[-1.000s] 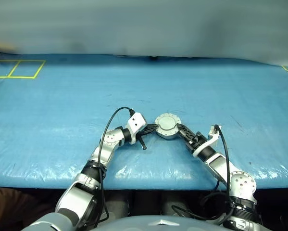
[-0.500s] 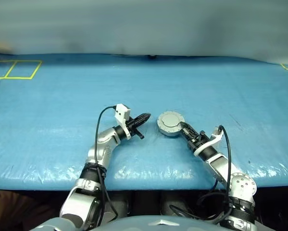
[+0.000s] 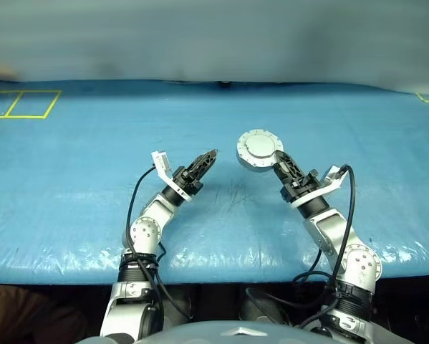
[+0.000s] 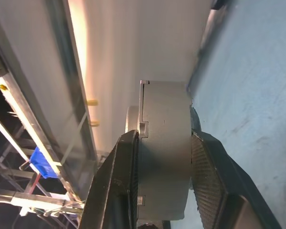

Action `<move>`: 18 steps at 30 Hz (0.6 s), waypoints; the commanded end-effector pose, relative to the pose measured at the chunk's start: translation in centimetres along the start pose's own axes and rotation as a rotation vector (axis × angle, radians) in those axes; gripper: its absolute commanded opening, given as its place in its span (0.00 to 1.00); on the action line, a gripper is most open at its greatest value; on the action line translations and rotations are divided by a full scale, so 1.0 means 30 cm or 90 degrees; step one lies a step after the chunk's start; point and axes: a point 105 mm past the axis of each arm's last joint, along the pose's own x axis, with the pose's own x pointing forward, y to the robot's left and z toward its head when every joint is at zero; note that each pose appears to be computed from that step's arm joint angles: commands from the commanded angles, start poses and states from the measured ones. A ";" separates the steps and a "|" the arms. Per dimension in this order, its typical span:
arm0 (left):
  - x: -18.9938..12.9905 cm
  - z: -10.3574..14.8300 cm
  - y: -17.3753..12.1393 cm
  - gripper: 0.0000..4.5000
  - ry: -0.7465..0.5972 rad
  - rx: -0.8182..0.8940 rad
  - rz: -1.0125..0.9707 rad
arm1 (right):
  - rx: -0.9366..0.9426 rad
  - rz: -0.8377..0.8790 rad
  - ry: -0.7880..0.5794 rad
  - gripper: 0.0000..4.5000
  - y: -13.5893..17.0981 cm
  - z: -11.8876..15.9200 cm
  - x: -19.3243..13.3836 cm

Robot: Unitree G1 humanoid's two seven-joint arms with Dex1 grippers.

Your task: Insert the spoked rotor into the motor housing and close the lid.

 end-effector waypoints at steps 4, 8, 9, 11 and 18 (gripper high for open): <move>0.006 0.003 -0.021 0.99 -0.017 -0.094 -0.006 | 0.000 0.094 0.015 0.26 0.133 -0.029 0.033; 0.017 -0.025 -0.031 0.99 0.016 -0.146 -0.017 | 0.002 0.094 0.043 0.26 0.135 -0.063 0.033; 0.021 -0.033 -0.039 0.99 0.027 -0.152 -0.025 | 0.003 0.092 0.052 0.26 0.134 -0.075 0.034; 0.032 -0.052 -0.049 0.99 0.049 -0.159 -0.033 | 0.003 0.087 0.068 0.26 0.127 -0.098 0.033; 0.058 -0.079 -0.060 0.99 0.072 -0.171 -0.043 | -0.001 0.075 0.104 0.26 0.107 -0.140 0.025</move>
